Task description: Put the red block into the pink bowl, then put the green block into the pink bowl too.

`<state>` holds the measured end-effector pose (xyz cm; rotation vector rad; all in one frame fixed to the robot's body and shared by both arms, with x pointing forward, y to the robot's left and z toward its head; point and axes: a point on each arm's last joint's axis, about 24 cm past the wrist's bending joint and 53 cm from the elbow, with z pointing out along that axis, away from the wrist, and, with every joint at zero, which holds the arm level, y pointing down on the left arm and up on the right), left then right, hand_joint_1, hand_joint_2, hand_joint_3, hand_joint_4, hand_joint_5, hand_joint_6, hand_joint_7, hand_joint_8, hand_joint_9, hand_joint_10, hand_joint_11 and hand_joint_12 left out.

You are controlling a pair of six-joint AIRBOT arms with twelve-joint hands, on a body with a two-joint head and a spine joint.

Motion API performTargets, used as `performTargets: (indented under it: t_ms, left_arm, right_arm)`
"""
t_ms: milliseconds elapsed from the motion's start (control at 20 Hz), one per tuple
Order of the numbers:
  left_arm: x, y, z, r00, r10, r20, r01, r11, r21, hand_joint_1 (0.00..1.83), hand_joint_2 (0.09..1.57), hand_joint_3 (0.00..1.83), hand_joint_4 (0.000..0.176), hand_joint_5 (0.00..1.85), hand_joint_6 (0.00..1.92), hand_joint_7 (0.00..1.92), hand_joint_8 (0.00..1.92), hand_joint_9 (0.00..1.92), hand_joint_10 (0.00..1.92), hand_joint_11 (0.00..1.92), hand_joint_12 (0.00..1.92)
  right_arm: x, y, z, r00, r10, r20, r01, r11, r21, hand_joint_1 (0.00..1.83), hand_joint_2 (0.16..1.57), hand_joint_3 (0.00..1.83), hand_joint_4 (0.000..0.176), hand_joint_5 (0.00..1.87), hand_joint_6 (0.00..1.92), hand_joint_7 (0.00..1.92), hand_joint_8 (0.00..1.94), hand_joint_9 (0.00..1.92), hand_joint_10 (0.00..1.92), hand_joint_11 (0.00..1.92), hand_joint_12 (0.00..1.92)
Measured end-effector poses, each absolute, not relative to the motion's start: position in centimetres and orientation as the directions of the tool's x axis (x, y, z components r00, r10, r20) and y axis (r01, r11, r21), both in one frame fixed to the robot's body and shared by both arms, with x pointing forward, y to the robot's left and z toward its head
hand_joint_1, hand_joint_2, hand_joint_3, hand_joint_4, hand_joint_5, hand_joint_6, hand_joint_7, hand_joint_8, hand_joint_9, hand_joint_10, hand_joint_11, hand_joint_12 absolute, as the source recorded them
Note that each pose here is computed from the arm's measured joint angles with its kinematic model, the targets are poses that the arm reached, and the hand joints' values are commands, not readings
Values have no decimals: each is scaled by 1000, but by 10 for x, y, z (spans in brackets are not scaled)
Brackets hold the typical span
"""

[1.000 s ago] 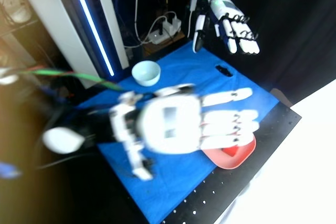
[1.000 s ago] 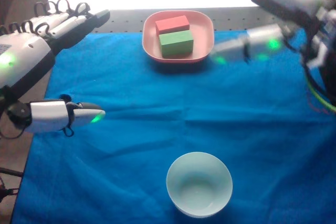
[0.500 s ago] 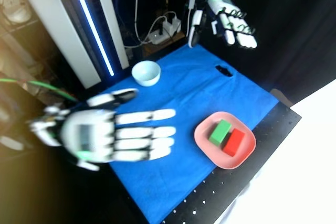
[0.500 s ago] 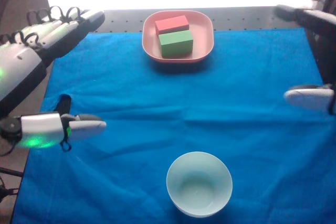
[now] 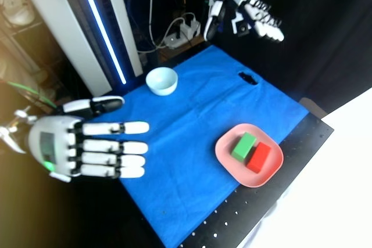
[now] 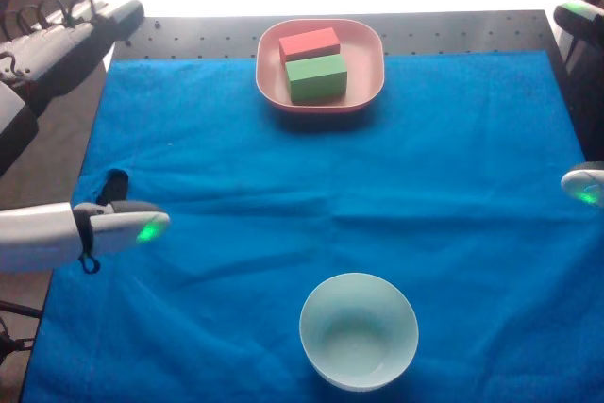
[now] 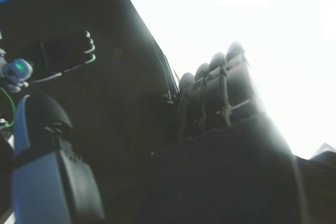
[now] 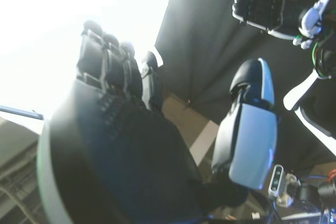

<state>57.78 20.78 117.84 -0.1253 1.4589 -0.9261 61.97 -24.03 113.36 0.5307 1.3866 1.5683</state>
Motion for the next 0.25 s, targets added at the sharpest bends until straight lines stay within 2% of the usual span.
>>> performTargets:
  t_ms: [50,150,250]
  left_arm:
    - [578,208,1179,-152,-600,-785,459,661,-594,797,837,0,176,23,5,0,0,0,0,0,0]
    - [577,211,1179,-148,-606,-781,454,660,-599,780,836,0,176,23,4,0,0,0,0,0,0]
    - [576,214,1179,-149,-615,-774,449,655,-607,758,831,0,176,42,11,0,0,0,0,0,0]
  right_arm:
    - [620,-240,1133,-461,849,-257,-358,86,930,886,861,0,85,215,0,150,1,99,1,101,122]
    - [619,-240,1135,-463,848,-259,-362,86,928,869,849,0,119,216,1,154,2,105,4,88,118]
    - [619,-241,1136,-459,851,-255,-365,81,927,843,857,0,127,218,1,153,1,106,3,73,117]
